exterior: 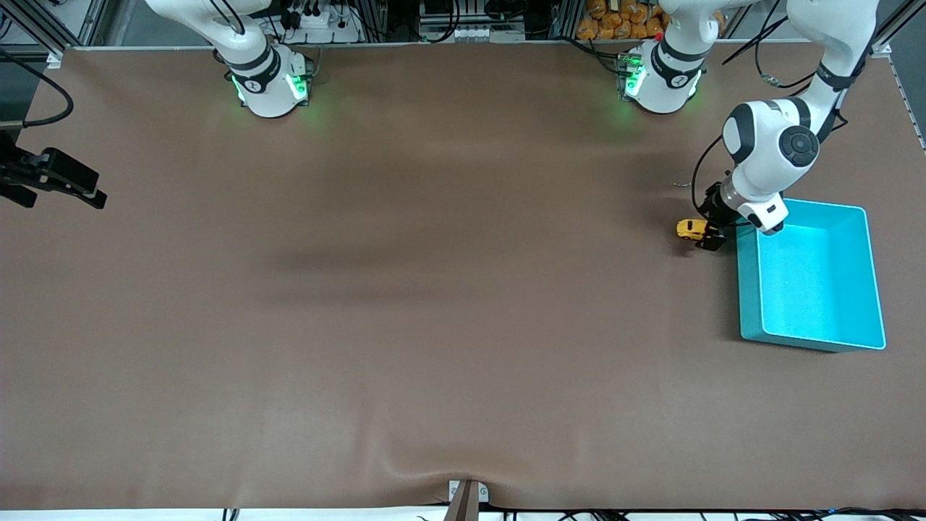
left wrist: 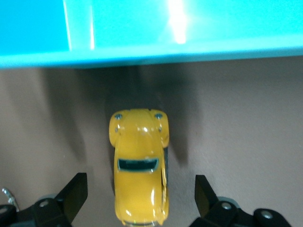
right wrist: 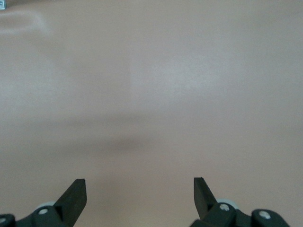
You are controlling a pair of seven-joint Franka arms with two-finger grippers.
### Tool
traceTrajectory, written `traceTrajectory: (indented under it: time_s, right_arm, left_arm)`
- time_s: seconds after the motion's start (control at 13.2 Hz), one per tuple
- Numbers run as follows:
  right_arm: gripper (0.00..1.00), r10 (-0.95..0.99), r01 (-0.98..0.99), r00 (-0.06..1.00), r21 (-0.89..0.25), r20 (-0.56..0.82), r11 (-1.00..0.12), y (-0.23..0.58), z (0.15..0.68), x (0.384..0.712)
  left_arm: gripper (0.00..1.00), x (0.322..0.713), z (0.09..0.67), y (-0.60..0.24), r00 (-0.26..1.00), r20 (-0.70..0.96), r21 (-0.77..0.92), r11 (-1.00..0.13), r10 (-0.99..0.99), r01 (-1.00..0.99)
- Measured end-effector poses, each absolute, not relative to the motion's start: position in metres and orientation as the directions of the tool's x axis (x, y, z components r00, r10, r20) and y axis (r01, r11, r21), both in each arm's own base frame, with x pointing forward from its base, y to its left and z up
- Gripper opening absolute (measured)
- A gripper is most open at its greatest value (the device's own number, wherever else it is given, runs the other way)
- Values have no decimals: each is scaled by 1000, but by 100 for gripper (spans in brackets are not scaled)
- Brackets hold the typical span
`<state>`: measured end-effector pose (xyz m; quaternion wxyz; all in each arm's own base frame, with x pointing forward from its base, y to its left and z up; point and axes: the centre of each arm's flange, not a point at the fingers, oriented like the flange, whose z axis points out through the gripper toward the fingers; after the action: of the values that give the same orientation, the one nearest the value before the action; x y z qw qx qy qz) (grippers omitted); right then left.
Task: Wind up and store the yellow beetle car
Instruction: 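Lower the left gripper and close it on the yellow car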
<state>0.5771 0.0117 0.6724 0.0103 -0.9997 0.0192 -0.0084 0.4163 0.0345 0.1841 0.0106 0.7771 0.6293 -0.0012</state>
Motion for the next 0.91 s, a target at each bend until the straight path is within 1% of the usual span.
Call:
traceTrajectory:
  time_s: [0.08,0.15,0.46,0.68,0.91]
  right_arm:
    - [100,-41,-40,999,-24,23,-999,11,669,577]
    - [100,-42,-41,998,-28,35,-999,10,665,576]
    - [100,-47,-43,996,-43,79,-998,6,651,555]
    - [100,-46,-42,995,-47,85,-998,6,645,544]
    - [100,-47,-43,995,-48,84,-998,5,636,544]
  left_arm:
    - [100,416,182,35,208,-15,14,-208,978,978]
    - [92,416,181,35,210,-16,14,-209,978,978]
    - [46,419,182,32,218,-14,20,-217,976,976]
    - [46,429,190,20,249,-9,48,-248,968,967]
    - [46,439,205,-12,351,13,84,-350,936,933]
